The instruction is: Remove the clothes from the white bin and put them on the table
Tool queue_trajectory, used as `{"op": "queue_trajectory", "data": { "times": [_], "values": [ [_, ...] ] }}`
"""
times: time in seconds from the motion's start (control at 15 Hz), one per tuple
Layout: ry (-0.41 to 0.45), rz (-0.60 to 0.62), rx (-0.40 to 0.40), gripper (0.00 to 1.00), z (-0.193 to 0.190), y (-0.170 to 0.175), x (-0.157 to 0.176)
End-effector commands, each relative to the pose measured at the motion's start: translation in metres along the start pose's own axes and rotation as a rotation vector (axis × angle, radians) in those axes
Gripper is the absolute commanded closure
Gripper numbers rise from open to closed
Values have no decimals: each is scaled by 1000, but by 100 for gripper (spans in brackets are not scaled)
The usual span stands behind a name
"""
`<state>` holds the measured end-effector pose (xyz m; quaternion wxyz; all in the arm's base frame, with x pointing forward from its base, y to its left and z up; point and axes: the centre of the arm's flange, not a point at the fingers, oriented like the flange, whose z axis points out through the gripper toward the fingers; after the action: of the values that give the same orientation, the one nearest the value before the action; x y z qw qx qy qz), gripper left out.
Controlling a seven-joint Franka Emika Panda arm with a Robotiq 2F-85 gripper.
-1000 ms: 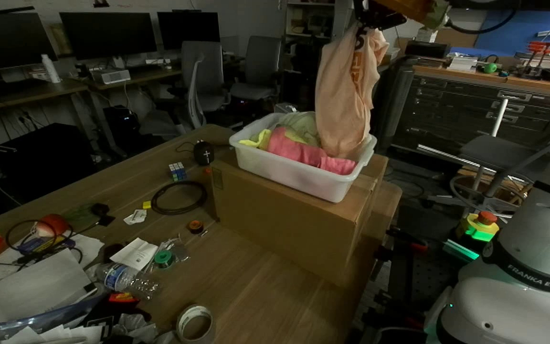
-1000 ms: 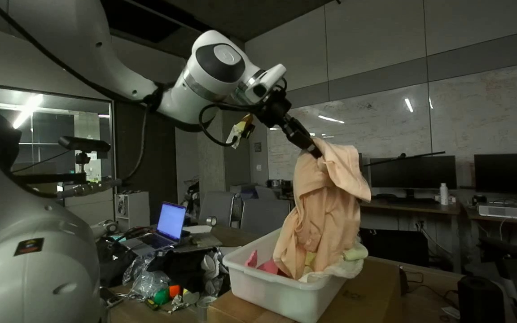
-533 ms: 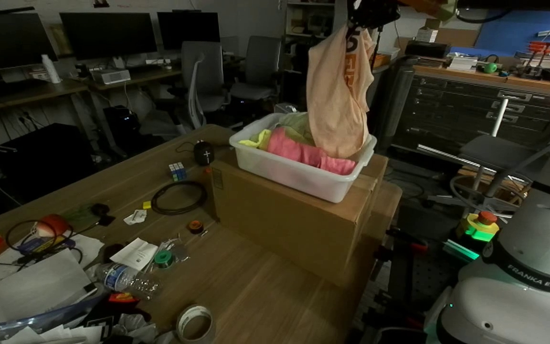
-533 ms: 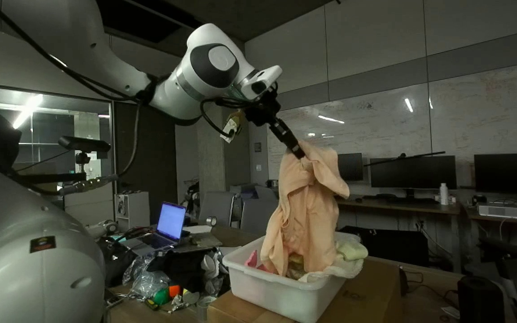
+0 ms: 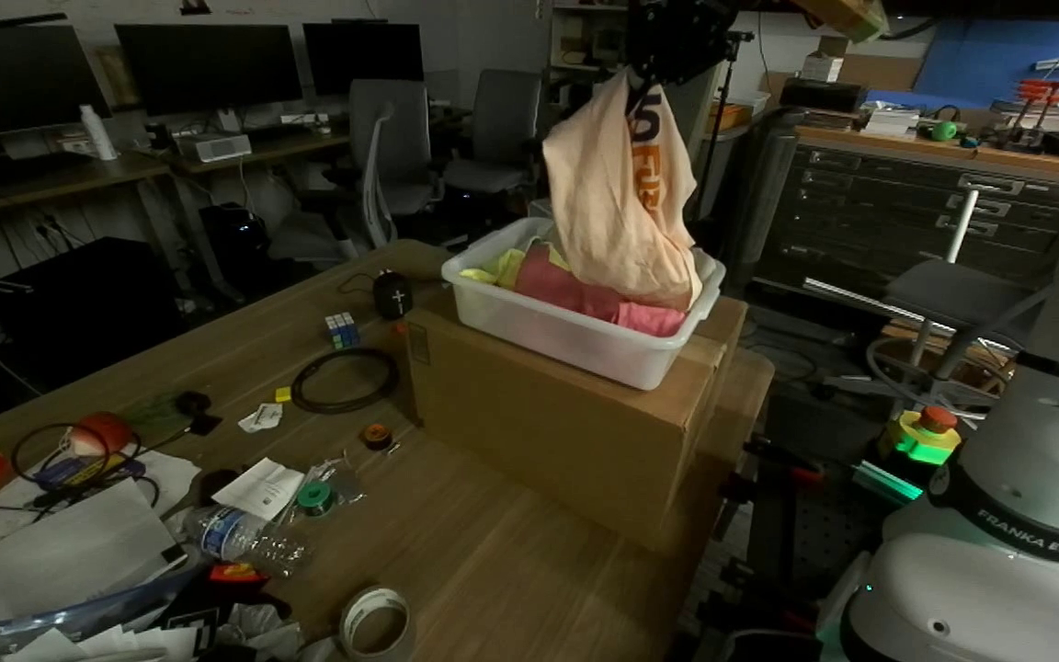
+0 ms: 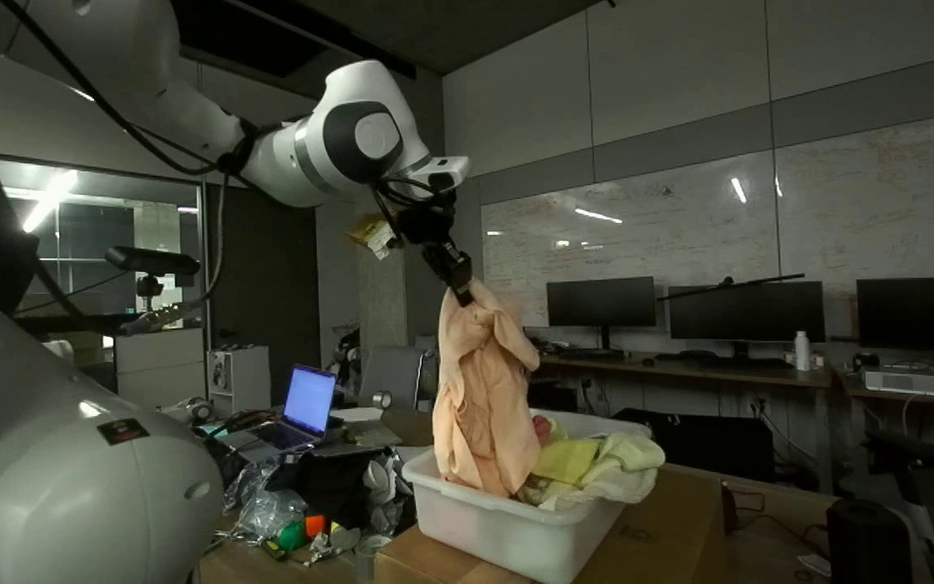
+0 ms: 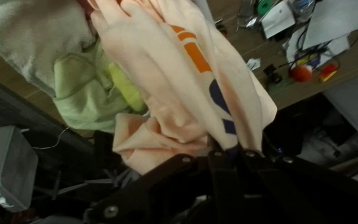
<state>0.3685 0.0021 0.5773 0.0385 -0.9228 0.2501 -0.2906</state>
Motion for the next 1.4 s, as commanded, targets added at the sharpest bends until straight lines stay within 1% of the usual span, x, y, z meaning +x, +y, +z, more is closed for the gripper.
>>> {"op": "queue_trajectory", "data": {
  "times": [0.0, 0.4, 0.73, 1.07, 1.27, 1.33],
  "values": [
    [-93, -157, 90, 97, -8, -39, -7],
    [-251, -417, 229, 97, -9, -110, -40],
    [-367, -645, 320, 97, -15, -167, -62],
    [-482, -883, 377, 97, -16, -208, -77],
    [-546, -1038, 389, 97, -11, -225, -82],
    [-551, -1084, 383, 97, -8, -231, -82]
  ]
}}
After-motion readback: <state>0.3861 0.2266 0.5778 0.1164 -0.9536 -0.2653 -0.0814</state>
